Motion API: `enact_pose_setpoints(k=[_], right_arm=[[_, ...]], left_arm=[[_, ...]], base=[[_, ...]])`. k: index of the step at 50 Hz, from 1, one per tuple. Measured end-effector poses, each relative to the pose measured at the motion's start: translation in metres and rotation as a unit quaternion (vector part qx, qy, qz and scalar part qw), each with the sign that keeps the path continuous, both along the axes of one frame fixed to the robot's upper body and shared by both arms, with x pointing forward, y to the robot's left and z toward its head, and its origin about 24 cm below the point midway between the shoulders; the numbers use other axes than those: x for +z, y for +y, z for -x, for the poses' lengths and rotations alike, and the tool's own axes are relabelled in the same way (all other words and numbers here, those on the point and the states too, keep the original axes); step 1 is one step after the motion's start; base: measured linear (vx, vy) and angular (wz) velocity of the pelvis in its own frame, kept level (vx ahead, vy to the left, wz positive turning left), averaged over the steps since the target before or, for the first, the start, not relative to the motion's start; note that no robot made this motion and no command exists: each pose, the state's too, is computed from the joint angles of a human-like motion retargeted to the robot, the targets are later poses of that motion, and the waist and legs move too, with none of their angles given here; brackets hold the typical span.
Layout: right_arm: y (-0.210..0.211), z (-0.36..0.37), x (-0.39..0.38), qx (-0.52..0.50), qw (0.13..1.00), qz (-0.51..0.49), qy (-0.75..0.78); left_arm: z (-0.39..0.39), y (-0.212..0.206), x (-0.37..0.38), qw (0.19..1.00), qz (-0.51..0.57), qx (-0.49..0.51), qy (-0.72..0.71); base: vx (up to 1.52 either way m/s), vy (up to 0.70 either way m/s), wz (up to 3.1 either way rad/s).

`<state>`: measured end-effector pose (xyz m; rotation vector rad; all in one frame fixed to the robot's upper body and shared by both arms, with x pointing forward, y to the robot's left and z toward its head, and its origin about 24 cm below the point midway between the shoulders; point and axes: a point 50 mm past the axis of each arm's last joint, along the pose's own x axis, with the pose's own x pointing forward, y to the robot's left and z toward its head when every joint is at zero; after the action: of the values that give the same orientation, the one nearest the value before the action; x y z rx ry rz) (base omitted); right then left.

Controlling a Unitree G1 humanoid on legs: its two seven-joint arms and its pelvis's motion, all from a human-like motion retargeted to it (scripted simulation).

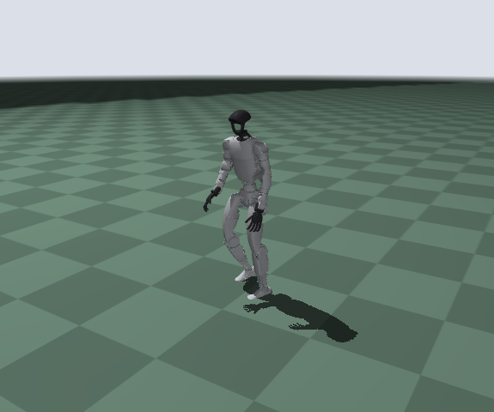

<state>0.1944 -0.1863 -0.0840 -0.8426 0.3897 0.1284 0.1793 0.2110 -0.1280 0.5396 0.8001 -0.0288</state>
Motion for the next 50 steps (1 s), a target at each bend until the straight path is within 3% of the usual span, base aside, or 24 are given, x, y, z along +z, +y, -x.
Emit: enact_pose_setpoints(k=[8, 15, 27, 33, 37, 44, 50], right_arm=[[0.017, -0.079, 0.076, 0.059, 0.983, 0.023, -0.172], [0.002, -0.144, 0.164, 0.054, 0.956, 0.132, -0.256], [-0.029, -0.176, 0.359, 0.035, 0.827, 0.268, -0.493], [-0.056, -0.186, 0.419, -0.038, 0.802, 0.356, -0.479], [-0.094, -0.190, 0.434, -0.146, 0.797, 0.420, -0.410], [-0.159, -0.170, 0.430, -0.266, 0.823, 0.409, -0.291], [-0.173, -0.159, 0.436, -0.292, 0.815, 0.410, -0.288]], left_arm=[[0.006, -0.012, -0.004, 1.000, 0.030, 0.002, 0.005], [0.027, 0.007, -0.009, 0.987, 0.064, 0.147, 0.024], [0.093, 0.028, -0.023, 0.976, 0.076, 0.186, 0.088], [0.116, 0.036, -0.029, 0.970, 0.062, 0.191, 0.135], [0.117, 0.046, -0.027, 0.965, 0.058, 0.217, 0.137], [0.096, 0.063, -0.016, 0.967, 0.050, 0.232, 0.092], [0.085, 0.070, -0.009, 0.958, 0.060, 0.275, 0.049]], base=[[0.11, -0.09, 1.80], [0.13, -0.19, 0.77], [0.10, -0.15, 0.55], [0.12, -0.03, 0.33], [0.12, 0.00, 0.34], [0.10, 0.01, 0.36], [0.06, 0.01, 0.29]])
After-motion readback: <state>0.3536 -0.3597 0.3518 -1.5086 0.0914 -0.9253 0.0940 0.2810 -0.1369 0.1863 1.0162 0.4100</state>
